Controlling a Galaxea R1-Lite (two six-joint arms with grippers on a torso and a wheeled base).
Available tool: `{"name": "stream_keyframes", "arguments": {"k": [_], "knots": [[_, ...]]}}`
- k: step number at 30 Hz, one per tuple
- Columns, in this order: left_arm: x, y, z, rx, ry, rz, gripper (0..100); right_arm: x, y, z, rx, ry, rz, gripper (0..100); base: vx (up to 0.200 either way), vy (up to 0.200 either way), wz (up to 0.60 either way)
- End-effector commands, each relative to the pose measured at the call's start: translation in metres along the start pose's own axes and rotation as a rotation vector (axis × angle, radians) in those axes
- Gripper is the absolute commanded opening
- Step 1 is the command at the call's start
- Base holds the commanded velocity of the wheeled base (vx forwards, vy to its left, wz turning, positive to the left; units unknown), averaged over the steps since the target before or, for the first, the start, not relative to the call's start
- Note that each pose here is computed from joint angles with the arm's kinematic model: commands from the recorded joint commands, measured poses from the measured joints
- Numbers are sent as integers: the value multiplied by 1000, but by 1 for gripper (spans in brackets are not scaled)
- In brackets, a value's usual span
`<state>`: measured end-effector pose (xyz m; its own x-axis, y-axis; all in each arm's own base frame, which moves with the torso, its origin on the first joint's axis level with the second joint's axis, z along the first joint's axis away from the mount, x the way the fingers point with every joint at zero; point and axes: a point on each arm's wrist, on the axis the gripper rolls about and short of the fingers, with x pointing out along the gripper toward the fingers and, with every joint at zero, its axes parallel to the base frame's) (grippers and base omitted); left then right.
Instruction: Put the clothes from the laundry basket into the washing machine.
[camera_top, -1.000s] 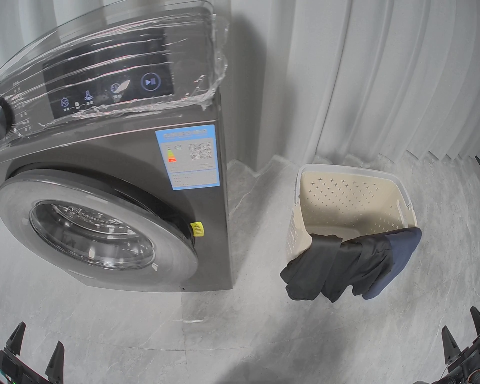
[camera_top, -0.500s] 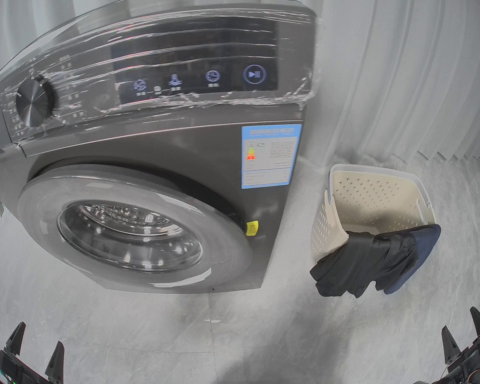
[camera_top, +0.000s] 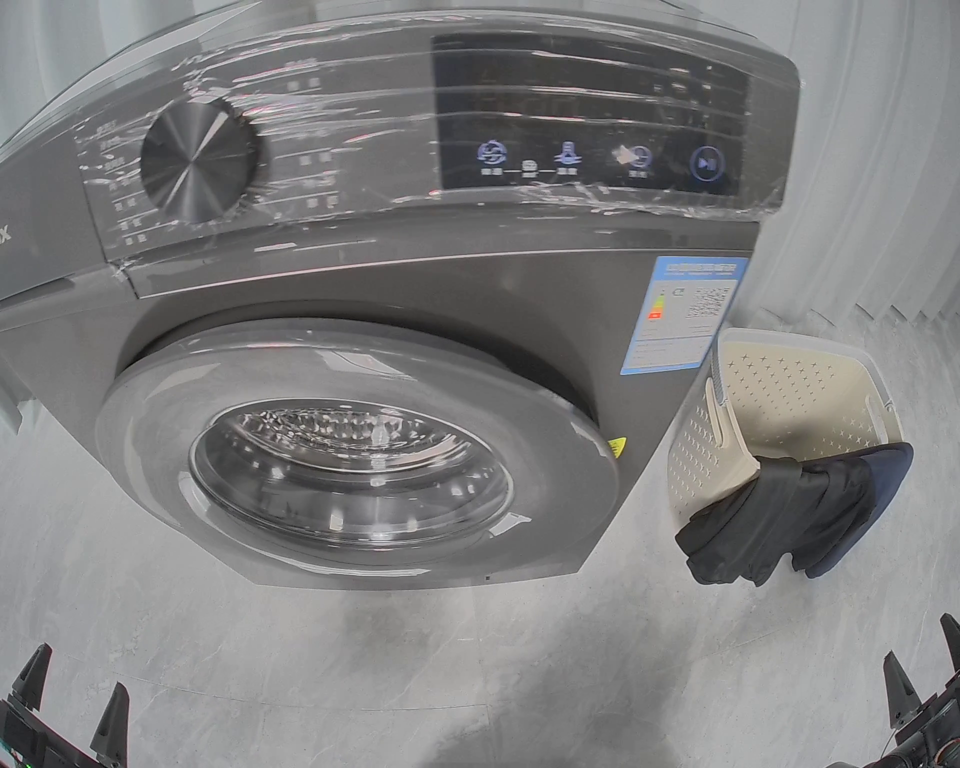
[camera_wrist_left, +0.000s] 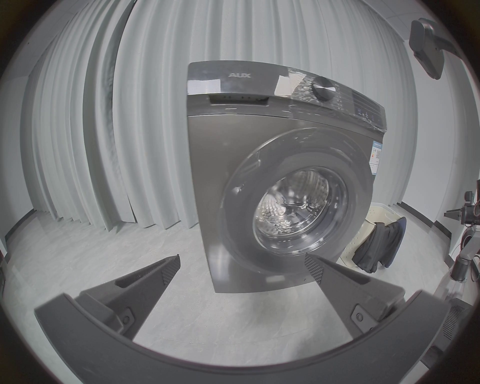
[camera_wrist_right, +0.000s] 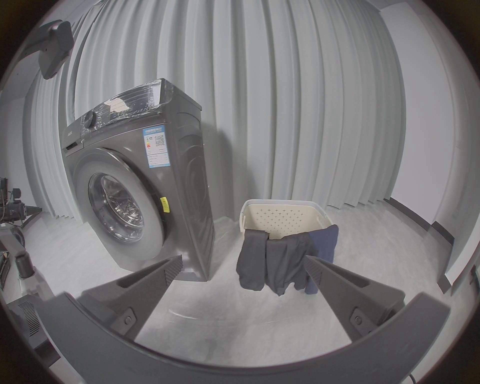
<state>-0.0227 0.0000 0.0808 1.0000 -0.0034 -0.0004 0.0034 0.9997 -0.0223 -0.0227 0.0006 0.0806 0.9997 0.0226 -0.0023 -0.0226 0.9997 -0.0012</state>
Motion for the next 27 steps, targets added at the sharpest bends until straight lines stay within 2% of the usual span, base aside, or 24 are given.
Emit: {"name": "stream_keyframes", "arguments": {"k": [1, 4, 7, 13, 27], "knots": [[0, 0, -5, -1, 0, 0, 100, 1, 0, -5, 0, 7, 0, 100, 0, 200, 0], [0, 0, -5, 1, -2, 0, 100, 1, 0, -5, 0, 8, -1, 100, 0, 200, 0], [0, 0, -5, 4, -2, 2, 100, 1, 0, -5, -2, 10, -4, 100, 0, 0, 0], [0, 0, -5, 2, -2, 2, 100, 1, 0, -5, 1, 7, -3, 100, 0, 0, 600], [0, 0, -5, 4, 0, 0, 100, 1, 0, -5, 1, 8, -3, 100, 0, 0, 0]]}}
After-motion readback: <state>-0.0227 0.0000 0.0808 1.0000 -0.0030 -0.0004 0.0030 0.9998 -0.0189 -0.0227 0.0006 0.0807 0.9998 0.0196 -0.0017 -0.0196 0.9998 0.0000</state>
